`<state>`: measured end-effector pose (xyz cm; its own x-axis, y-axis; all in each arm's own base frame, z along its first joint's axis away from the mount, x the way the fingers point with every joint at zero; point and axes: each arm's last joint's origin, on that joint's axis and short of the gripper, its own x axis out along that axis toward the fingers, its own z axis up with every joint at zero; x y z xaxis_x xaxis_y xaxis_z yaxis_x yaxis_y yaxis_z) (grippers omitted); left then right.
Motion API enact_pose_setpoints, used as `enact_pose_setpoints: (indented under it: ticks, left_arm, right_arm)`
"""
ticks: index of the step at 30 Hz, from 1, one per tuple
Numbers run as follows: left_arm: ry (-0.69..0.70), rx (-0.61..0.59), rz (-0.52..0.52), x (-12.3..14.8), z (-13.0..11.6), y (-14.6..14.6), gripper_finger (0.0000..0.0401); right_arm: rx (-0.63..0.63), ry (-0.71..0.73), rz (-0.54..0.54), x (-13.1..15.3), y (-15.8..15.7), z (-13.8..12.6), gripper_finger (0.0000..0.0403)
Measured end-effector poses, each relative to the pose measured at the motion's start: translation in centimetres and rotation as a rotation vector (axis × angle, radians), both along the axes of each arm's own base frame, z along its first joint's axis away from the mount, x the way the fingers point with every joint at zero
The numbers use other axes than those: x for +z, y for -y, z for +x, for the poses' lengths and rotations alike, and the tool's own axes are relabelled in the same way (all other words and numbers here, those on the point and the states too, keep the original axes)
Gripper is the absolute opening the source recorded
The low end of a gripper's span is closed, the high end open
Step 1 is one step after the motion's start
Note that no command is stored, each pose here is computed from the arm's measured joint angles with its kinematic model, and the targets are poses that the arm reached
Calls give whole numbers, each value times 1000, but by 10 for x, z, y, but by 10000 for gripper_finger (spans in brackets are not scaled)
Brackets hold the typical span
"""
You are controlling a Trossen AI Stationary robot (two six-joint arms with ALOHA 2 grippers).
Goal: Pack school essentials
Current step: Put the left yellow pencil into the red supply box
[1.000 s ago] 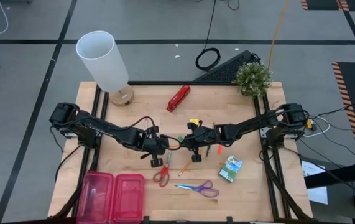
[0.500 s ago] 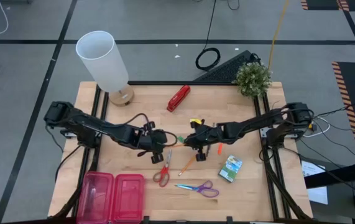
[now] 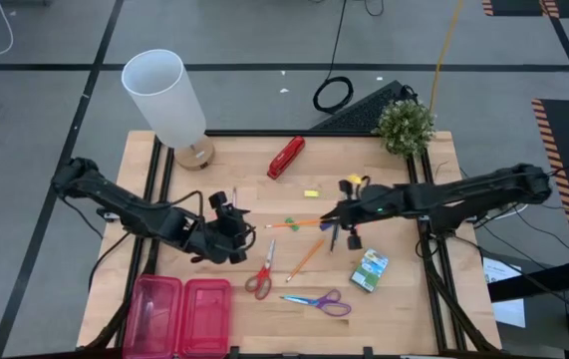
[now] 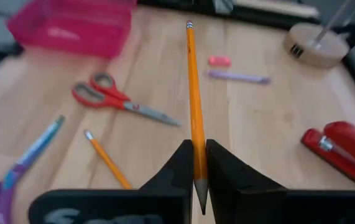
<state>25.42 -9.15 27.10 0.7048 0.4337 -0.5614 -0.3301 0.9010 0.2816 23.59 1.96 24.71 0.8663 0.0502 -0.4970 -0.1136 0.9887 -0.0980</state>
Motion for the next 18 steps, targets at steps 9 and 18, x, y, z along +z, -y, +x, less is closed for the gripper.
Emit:
enact_pose_setpoints:
  ticks: [9, 18]
  left_arm:
    - [94, -29, 19, 4, 10, 3, 212]
    - [449, -190, 61, 3, 26, 2, 211]
  right_arm:
    - [37, 273, 28, 18, -4, -32, 15]
    - [108, 593, 79, 14, -6, -37, 15]
